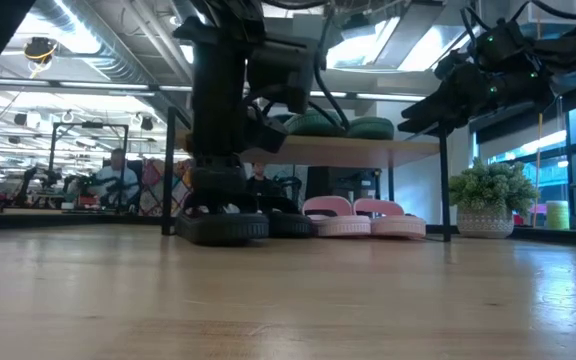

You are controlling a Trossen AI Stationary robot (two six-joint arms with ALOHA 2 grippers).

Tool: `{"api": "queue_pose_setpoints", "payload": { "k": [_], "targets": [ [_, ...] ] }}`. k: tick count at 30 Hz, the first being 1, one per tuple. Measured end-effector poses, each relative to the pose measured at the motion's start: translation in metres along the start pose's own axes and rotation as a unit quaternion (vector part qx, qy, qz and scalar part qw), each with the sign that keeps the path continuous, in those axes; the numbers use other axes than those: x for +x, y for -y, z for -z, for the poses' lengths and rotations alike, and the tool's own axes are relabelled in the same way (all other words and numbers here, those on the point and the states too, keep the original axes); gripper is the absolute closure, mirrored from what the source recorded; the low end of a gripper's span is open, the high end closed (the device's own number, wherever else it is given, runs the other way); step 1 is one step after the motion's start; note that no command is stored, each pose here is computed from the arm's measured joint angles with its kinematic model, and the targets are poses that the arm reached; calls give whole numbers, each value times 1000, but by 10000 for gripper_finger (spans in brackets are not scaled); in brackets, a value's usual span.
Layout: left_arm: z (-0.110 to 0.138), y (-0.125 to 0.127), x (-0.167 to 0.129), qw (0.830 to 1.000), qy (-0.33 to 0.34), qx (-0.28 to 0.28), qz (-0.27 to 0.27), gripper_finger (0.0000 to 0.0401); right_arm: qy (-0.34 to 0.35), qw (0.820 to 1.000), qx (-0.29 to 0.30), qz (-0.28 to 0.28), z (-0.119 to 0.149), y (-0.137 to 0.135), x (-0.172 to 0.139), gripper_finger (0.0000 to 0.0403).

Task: Pick and place slides into the shelf
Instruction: Put the black slide under the shelf

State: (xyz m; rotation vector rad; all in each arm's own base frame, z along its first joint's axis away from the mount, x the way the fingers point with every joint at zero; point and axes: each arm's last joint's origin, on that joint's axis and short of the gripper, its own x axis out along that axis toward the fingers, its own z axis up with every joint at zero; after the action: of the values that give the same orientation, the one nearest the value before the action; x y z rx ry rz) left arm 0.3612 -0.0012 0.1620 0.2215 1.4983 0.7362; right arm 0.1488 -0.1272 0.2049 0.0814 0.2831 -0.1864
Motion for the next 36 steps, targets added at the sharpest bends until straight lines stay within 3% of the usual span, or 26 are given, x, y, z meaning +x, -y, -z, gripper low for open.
{"api": "queue_pose_setpoints", "payload": {
  "k": [21, 28, 36],
  "targets": [
    [8, 12, -17, 996, 23, 75, -35, 203, -9, 1000, 8, 1, 2, 0, 0, 83],
    [7, 11, -18, 998, 25, 54, -28, 203, -9, 1000, 8, 0, 2, 0, 0, 83],
    [15, 23, -28, 997, 23, 73, 1, 203, -9, 1000, 13, 0, 2, 0, 0, 83]
  ]
}}
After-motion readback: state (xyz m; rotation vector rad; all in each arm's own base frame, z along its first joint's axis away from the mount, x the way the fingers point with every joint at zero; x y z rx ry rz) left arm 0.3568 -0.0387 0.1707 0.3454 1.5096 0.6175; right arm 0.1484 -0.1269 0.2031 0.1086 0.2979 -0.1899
